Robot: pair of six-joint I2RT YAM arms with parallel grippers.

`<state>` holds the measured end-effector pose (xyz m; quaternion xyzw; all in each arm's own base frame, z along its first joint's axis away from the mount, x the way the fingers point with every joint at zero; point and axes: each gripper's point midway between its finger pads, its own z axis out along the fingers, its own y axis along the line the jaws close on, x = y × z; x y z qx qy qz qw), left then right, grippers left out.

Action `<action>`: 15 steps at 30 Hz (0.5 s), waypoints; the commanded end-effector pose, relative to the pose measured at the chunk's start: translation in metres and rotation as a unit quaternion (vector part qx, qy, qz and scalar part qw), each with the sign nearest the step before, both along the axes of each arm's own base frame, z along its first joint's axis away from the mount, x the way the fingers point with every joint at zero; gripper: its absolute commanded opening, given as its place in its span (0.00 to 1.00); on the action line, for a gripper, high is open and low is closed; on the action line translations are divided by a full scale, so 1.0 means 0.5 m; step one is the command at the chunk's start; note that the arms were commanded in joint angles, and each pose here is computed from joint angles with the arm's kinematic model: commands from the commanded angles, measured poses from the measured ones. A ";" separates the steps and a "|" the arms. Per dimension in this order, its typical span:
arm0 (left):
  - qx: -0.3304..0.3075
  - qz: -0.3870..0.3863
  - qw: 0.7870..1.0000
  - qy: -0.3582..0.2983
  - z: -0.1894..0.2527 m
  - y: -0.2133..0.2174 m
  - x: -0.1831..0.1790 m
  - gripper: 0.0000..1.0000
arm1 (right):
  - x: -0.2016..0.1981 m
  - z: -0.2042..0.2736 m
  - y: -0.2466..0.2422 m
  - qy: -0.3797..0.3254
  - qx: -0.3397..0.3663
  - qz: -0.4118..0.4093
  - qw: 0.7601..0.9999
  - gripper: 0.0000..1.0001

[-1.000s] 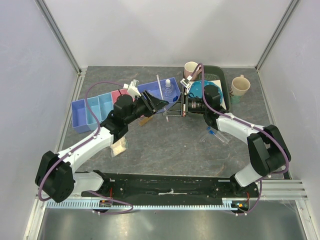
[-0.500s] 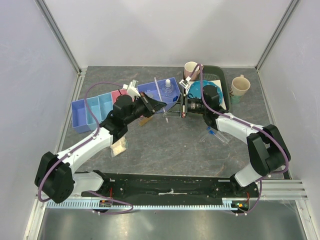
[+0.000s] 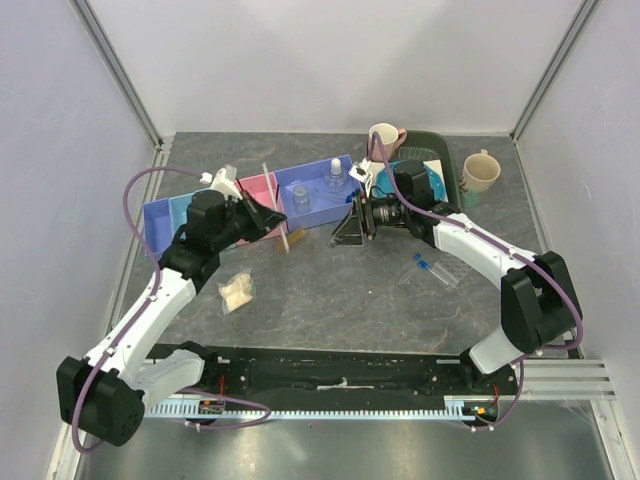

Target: Organize the chemistry lab equipment

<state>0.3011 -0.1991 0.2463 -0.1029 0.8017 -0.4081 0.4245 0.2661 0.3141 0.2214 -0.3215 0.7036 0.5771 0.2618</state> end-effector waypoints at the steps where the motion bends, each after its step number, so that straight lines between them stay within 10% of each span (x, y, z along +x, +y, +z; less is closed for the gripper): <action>1: 0.111 -0.005 0.994 0.020 -0.055 0.092 -0.026 0.02 | -0.012 -0.007 -0.019 -0.062 -0.028 0.021 0.997 0.67; 15: 0.267 0.063 0.959 0.074 -0.128 0.302 0.022 0.02 | -0.007 -0.036 -0.035 -0.089 -0.063 0.019 0.994 0.68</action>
